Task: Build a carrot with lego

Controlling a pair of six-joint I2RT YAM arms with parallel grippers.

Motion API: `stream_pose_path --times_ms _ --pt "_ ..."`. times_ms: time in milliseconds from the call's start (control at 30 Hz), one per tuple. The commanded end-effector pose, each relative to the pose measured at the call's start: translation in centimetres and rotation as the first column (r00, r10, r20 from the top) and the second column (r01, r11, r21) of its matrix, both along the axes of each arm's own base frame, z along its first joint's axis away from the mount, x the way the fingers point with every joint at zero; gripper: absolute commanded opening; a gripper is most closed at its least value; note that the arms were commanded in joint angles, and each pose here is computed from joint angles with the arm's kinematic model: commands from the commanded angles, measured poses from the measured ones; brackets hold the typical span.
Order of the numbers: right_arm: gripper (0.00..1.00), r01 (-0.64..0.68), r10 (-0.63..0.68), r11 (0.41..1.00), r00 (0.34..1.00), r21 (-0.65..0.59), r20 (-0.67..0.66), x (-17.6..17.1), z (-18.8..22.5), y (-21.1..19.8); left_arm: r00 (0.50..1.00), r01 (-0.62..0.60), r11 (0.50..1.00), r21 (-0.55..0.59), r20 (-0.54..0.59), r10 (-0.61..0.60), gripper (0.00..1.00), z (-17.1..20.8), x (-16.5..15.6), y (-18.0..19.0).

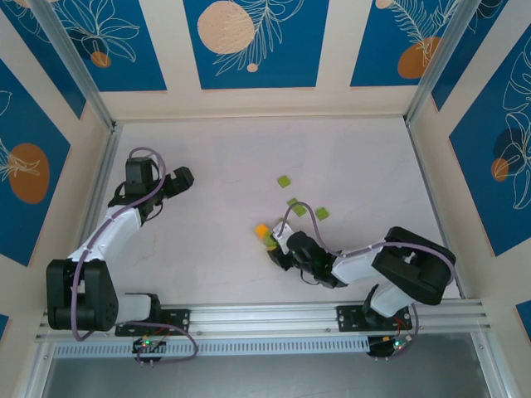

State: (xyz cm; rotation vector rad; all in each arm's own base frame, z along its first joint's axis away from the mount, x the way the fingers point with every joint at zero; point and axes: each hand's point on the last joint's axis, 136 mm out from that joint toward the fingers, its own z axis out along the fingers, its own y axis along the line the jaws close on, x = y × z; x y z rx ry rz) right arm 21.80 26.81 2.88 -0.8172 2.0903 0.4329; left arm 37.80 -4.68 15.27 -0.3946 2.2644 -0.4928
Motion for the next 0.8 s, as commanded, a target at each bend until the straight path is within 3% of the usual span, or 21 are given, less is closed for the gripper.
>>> stream_pose_path --times_ms 0,233,400,600,767 --pt "0.28 0.012 -0.011 0.999 0.999 0.035 -0.031 0.3 2.6 0.9 1.0 0.015 1.0 -0.01 0.015 -0.015 0.97 0.1 0.2 -0.1" --pt "0.27 0.081 -0.114 0.986 0.965 -0.146 -0.236 0.6 5.6 -0.2 1.0 0.012 1.0 -0.006 0.023 -0.012 0.97 0.5 0.0 0.0" --pt "0.27 0.078 -0.233 0.939 0.863 -0.336 -0.449 0.0 9.5 -1.3 1.0 0.004 1.0 0.003 0.02 -0.004 0.97 0.6 -0.2 0.2" --pt "0.28 -0.055 -0.348 0.793 0.776 -0.606 -0.526 -0.7 12.8 -1.7 1.0 -0.006 1.0 0.016 0.013 0.005 0.97 0.7 -0.4 0.5" --pt "0.25 -0.17 -0.409 0.68 0.719 -0.713 -0.561 -1.0 12.2 -1.0 1.0 -0.014 0.999 0.034 0.007 0.014 0.97 1.1 -0.6 0.7"
